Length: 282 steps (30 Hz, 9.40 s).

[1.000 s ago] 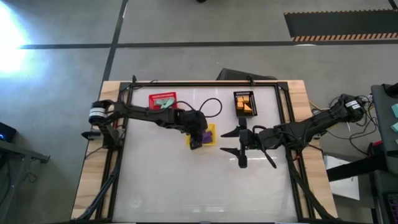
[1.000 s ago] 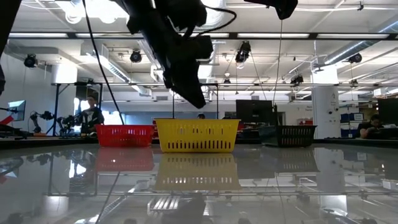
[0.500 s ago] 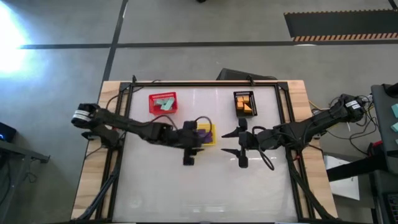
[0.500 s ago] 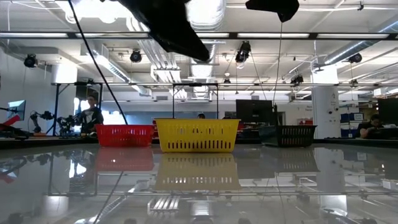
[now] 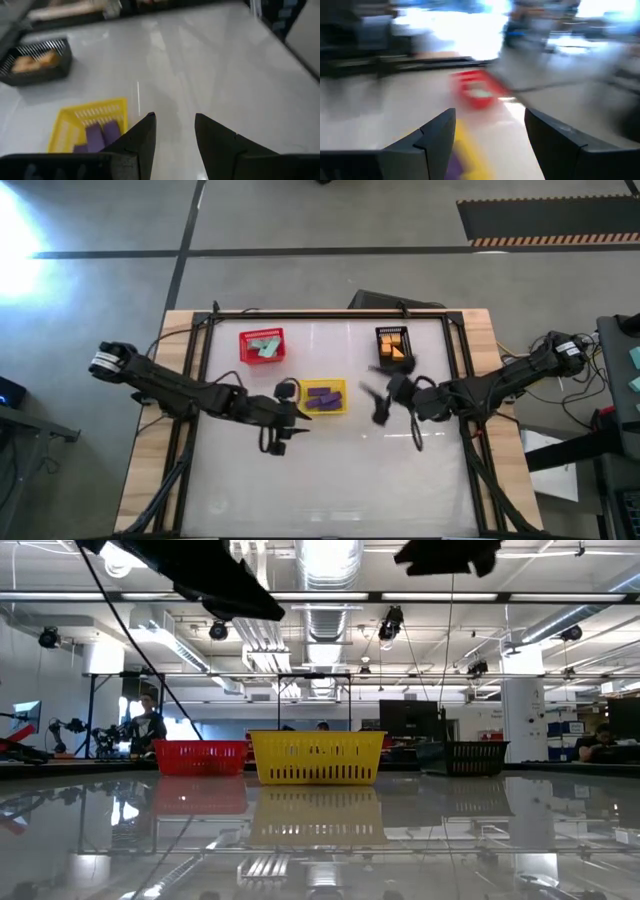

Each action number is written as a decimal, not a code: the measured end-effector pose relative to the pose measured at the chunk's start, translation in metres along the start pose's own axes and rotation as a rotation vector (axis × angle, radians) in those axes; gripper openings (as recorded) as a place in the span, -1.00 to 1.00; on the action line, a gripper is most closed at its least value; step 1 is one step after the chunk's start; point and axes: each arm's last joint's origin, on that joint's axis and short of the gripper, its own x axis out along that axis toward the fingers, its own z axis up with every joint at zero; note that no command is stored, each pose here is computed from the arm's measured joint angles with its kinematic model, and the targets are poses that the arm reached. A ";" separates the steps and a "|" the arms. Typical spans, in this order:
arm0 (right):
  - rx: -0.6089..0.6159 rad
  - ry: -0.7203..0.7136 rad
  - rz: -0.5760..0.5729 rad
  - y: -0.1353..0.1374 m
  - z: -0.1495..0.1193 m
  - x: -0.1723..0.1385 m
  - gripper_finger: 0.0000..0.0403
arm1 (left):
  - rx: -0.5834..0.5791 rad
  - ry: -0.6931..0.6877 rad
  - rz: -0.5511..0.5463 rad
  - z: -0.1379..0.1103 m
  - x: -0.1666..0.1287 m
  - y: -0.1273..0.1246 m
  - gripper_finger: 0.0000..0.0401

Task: Sort & place blocks by color
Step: Return to Home Position

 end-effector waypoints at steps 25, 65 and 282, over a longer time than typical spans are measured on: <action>-0.275 -0.050 -0.185 0.002 -0.027 0.008 -0.13 | -0.076 -0.259 0.057 -0.031 -0.051 0.013 -0.40; -0.330 -0.242 -0.047 -0.035 -0.064 0.026 -0.96 | 0.007 -0.244 0.107 -0.032 -0.051 0.015 -0.40; -0.039 -0.269 0.084 -0.107 -0.155 -0.069 -0.96 | 0.110 -0.290 0.314 -0.157 -0.100 0.037 -0.40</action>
